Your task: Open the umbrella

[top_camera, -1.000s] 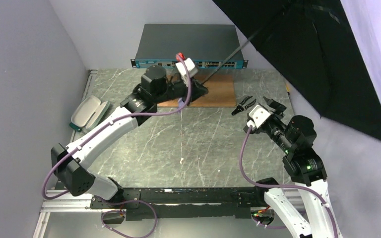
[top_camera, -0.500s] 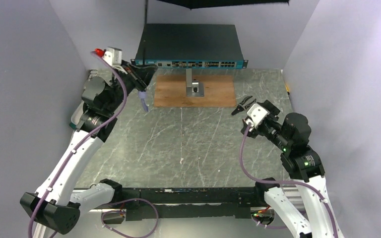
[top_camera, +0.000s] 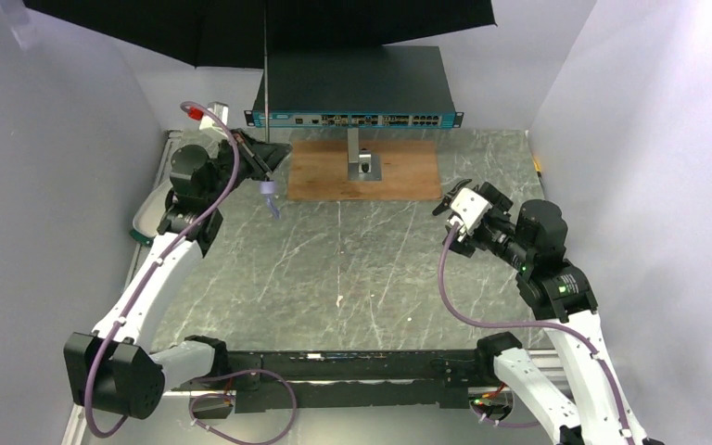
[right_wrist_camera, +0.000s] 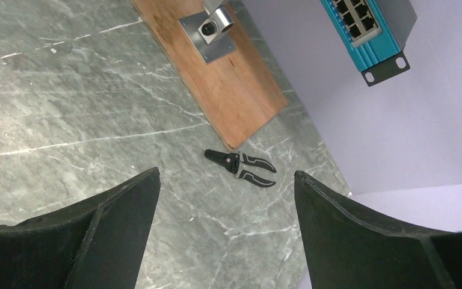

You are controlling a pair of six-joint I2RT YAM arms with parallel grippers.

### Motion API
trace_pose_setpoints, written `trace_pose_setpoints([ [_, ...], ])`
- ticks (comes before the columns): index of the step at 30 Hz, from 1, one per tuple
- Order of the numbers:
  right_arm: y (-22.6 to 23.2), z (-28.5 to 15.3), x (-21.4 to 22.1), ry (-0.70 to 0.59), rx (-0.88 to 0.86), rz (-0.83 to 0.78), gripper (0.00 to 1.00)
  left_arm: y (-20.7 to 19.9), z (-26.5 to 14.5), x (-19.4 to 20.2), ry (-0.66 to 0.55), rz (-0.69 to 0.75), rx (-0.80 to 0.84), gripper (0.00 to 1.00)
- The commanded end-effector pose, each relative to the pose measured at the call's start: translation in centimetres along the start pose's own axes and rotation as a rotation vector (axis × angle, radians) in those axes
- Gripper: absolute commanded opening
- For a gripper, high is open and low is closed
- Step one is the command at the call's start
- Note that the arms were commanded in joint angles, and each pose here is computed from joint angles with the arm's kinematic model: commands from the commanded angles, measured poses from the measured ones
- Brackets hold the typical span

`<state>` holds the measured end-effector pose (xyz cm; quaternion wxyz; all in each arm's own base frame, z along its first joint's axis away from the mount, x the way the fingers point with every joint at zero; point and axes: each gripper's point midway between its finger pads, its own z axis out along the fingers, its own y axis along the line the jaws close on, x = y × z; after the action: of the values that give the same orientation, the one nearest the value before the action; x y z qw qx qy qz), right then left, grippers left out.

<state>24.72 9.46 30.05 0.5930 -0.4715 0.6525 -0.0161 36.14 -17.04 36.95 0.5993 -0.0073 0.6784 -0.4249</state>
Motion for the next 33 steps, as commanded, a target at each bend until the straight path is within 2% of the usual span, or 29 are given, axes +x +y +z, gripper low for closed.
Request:
trace_pose_setpoints([
  [1,0.6,-0.1,-0.3,-0.025,-0.023,-0.015,0.84,0.7,0.0,-0.1,-0.01,-0.067,0.034,0.01],
  [5,0.9,-0.1,0.1,-0.02,-0.025,-0.02,0.86,0.3,-0.2,0.9,0.036,-0.031,0.082,0.25],
  [7,1.0,-0.1,0.2,-0.018,-0.028,-0.018,0.88,-0.1,-0.4,1.0,0.055,0.004,0.101,0.47],
  [11,1.1,0.0,0.3,-0.016,-0.03,-0.007,0.9,0.0,-1.6,0.8,0.064,0.117,0.065,0.8],
  [12,1.2,0.0,0.4,-0.014,-0.03,-0.003,0.91,0.2,-2.1,0.6,0.059,0.159,0.043,0.86],
  [14,1.4,0.0,0.7,-0.012,-0.031,0.002,0.91,0.5,-3.5,0.5,0.066,0.248,0.004,0.92],
  [15,1.6,-0.1,0.8,-0.011,-0.034,0.007,0.91,0.8,-4.5,0.8,0.081,0.291,-0.023,0.98],
  [18,2.2,-0.1,1.3,-0.009,-0.035,0.019,0.91,3.6,-7.6,3.0,0.157,0.448,-0.137,1.0],
  [22,3.5,0.2,3.3,0.024,-0.042,0.041,0.92,7.5,-12.2,7.7,0.379,0.715,-0.196,1.0],
  [25,4.4,0.4,4.3,0.036,-0.054,0.049,0.92,10.2,-15.5,11.3,0.576,0.85,-0.21,1.0],
  [28,5.0,0.5,5.2,0.053,-0.062,0.059,0.93,12.9,-19.2,14.5,0.792,0.91,-0.242,1.0],
  [30,5.5,0.5,5.9,0.072,-0.071,0.065,0.94,13.9,-21.2,15.8,0.873,0.928,-0.266,1.0],
  [33,6.0,0.5,6.9,0.102,-0.067,0.075,0.96,13.4,-23.7,17.2,0.947,0.972,-0.204,1.0],
])
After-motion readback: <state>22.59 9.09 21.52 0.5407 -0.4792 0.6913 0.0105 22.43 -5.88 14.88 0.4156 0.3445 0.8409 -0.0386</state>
